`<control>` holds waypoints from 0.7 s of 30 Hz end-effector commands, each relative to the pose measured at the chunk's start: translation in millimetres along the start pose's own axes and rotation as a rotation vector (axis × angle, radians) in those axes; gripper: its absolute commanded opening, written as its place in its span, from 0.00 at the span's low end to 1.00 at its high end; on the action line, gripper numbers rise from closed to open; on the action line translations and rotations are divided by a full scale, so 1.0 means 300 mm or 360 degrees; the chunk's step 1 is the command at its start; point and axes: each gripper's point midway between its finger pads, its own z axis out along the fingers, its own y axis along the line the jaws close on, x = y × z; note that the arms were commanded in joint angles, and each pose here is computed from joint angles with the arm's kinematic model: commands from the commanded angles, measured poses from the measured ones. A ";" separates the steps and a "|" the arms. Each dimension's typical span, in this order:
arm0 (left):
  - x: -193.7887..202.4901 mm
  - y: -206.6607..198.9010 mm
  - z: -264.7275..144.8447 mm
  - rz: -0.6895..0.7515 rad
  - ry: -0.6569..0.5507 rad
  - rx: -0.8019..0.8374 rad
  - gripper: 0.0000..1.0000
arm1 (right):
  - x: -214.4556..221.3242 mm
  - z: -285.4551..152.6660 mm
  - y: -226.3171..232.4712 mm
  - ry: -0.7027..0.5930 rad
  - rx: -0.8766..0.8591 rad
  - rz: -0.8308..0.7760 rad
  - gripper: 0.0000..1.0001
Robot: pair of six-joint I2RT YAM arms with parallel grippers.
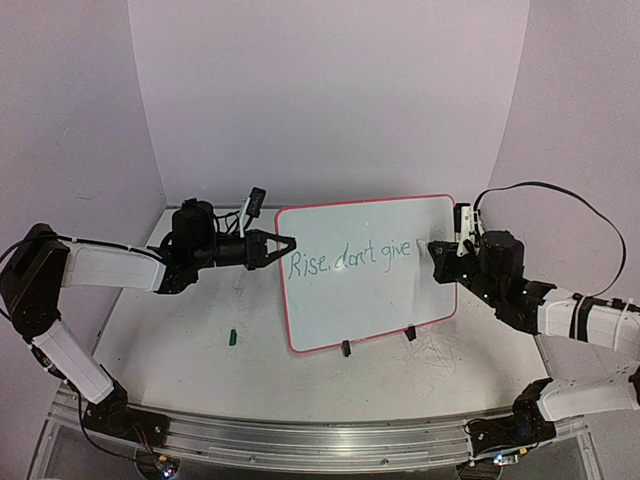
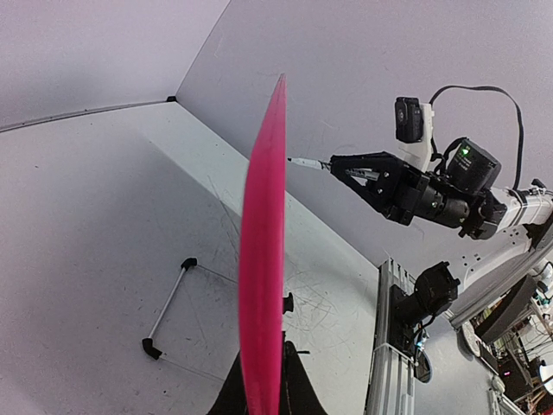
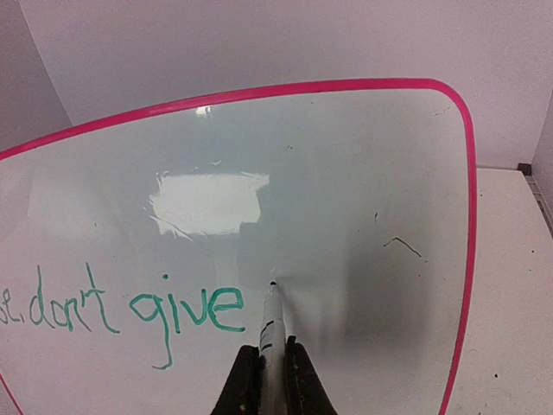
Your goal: Write a sentence on the whiteboard
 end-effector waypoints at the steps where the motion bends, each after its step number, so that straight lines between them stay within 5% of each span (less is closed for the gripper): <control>1: -0.042 0.062 -0.023 0.0101 -0.0056 -0.0172 0.00 | -0.100 0.010 0.003 -0.0129 0.0026 0.0017 0.00; 21: -0.044 0.057 -0.028 0.0107 -0.0060 -0.0172 0.00 | 0.020 0.016 -0.019 0.0048 0.0058 0.0040 0.00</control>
